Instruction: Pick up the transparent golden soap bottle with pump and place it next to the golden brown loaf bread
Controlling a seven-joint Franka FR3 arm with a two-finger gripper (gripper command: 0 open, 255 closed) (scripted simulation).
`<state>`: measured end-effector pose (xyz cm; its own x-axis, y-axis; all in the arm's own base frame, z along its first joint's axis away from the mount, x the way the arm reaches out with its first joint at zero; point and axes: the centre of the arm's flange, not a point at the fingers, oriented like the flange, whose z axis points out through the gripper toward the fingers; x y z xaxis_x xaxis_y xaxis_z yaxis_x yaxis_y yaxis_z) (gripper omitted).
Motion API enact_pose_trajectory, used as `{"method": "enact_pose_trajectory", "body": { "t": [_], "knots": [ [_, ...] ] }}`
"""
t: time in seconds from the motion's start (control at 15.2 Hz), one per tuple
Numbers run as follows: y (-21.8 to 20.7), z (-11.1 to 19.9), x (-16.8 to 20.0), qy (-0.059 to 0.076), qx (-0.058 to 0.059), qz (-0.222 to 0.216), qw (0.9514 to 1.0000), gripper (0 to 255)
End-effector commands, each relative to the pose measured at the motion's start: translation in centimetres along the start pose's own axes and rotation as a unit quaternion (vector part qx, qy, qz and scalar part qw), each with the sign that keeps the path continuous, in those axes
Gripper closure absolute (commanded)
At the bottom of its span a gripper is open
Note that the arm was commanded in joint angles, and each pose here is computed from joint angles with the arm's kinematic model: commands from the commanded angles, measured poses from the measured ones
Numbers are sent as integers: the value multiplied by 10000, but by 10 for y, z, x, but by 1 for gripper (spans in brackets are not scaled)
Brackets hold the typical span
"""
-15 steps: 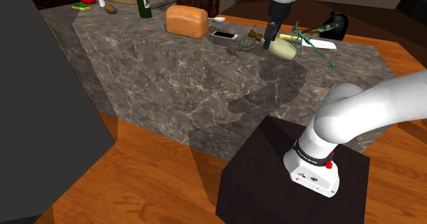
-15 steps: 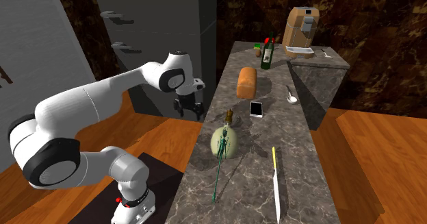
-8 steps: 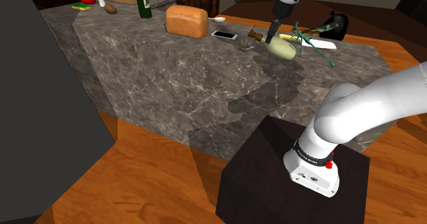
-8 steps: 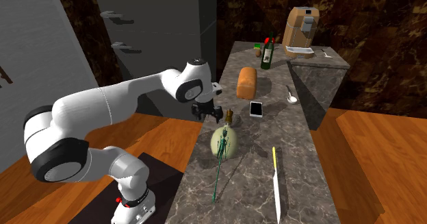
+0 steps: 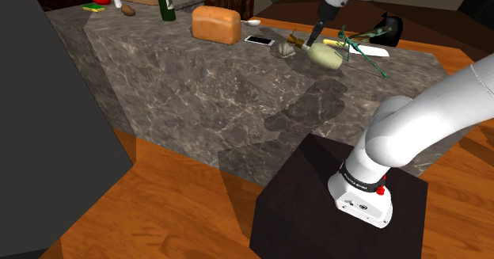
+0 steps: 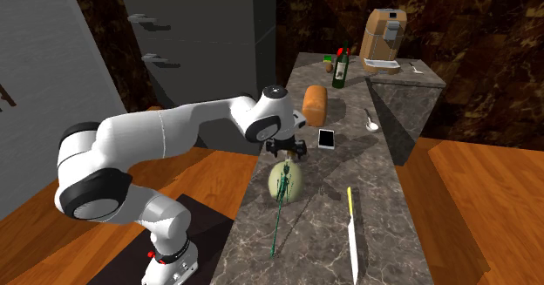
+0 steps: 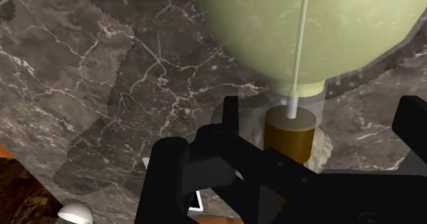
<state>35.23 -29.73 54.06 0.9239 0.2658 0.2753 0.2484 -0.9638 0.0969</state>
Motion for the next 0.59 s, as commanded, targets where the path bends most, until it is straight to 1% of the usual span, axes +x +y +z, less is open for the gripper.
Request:
{"method": "enact_pose_trajectory", "body": {
  "t": [0.0, 0.33, 0.53],
  "knots": [
    [4, 10, 3, 24, -12, -15, 10000, 0],
    [4, 34, 3, 24, -12, -15, 10000, 0],
    [4, 34, 3, 24, -12, -15, 10000, 0]
  ]
}}
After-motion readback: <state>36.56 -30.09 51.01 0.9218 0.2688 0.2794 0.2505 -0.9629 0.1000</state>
